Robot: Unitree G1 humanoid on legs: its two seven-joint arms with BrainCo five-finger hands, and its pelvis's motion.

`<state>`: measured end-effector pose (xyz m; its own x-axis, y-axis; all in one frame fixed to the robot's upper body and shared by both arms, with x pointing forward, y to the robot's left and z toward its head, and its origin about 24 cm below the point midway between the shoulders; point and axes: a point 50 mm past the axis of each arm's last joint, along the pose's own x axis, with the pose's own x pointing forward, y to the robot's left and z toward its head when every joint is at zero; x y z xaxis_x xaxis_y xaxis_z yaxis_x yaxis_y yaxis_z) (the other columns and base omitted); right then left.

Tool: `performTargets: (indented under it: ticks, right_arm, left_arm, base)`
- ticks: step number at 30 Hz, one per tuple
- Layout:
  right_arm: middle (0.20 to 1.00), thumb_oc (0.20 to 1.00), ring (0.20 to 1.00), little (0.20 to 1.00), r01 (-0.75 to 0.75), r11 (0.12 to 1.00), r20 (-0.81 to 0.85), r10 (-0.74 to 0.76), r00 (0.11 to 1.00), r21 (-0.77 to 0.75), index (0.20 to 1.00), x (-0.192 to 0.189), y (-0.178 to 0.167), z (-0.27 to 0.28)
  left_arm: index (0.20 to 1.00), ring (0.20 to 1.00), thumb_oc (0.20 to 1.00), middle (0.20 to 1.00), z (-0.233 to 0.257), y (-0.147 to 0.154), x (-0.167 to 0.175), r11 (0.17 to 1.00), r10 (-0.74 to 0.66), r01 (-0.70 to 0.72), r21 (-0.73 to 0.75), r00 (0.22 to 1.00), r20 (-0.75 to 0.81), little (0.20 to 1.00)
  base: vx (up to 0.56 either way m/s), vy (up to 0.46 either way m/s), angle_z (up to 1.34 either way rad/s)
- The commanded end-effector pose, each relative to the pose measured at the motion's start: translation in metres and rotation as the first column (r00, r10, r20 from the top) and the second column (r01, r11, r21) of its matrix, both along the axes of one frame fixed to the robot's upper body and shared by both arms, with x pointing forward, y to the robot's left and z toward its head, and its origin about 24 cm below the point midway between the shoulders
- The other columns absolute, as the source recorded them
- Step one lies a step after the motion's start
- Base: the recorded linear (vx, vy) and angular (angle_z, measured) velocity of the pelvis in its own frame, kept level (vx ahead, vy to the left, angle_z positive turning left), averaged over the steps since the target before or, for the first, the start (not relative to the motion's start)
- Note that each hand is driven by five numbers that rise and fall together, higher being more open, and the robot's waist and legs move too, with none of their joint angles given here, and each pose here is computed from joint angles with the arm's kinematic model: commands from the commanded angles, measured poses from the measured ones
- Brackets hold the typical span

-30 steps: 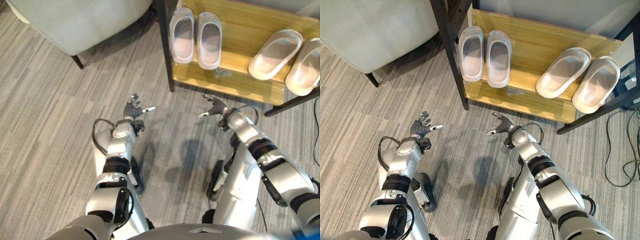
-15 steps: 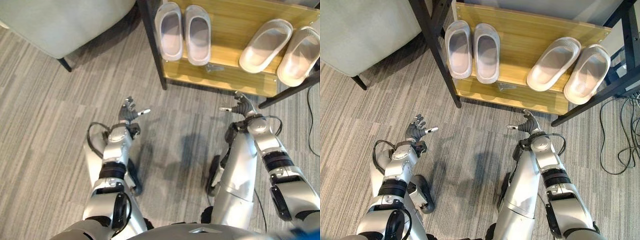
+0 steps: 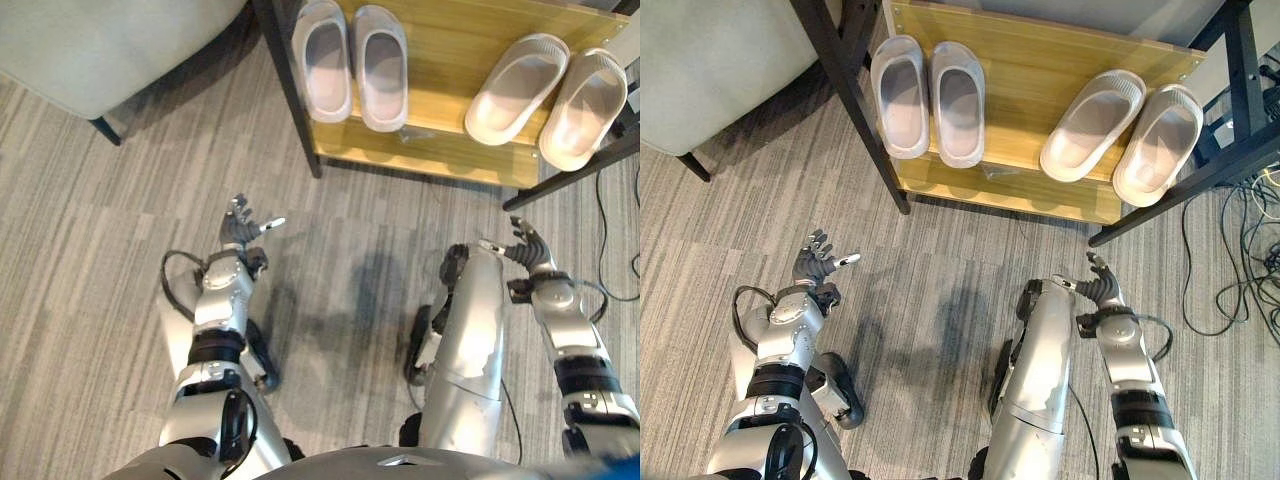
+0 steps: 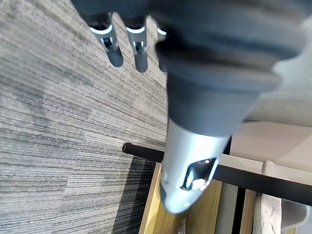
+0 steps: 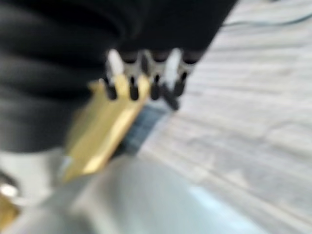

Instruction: Arrange the slippers neatly on the shoe rack.

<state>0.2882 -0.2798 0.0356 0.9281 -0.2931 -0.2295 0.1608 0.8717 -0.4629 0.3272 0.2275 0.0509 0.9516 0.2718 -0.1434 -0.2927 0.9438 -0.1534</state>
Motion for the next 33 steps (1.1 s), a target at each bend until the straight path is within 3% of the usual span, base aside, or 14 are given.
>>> performTargets:
  ticks: [1,12,20,28,33]
  right_arm:
    - [1.0,1.0,1.0,1.0,-0.004,0.997,0.123,0.013,0.992,-0.075,1.0,0.009,-0.01,0.039]
    - [1.0,1.0,1.0,1.0,0.011,0.998,0.013,-0.01,1.0,-0.054,1.0,-0.016,-0.005,-0.01]
    - [1.0,1.0,1.0,1.0,-0.019,0.998,-0.026,0.018,1.0,-0.067,1.0,-0.014,0.013,-0.03]
    - [1.0,1.0,1.0,1.0,-0.143,0.985,-0.142,0.129,0.981,-0.097,1.0,-0.035,0.04,-0.068]
    - [1.0,1.0,1.0,1.0,-0.2,0.974,-0.213,0.173,0.962,-0.108,1.0,-0.046,0.054,-0.087]
  left_arm:
    - [1.0,1.0,1.0,1.0,0.017,0.025,-0.005,0.996,0.091,-0.089,-0.022,0.989,0.12,1.0]
    - [1.0,1.0,1.0,1.0,0.051,0.017,0.001,0.996,0.082,-0.086,0.0,0.945,0.318,1.0]
    - [1.0,1.0,1.0,1.0,0.02,0.006,-0.006,0.998,0.06,-0.064,0.01,0.972,0.226,1.0]
    - [1.0,1.0,1.0,1.0,-0.015,-0.004,-0.02,0.997,0.049,-0.055,0.057,0.993,0.107,1.0]
    - [1.0,1.0,1.0,1.0,-0.032,-0.024,-0.023,0.988,-0.058,0.053,0.146,0.998,0.03,1.0]
  base:
    - [0.0,0.056,-0.03]
    - [-0.06,0.02,-0.05]
    - [-0.03,-0.01,0.0]
    - [0.06,0.007,-0.01]
    - [0.07,0.027,-0.14]
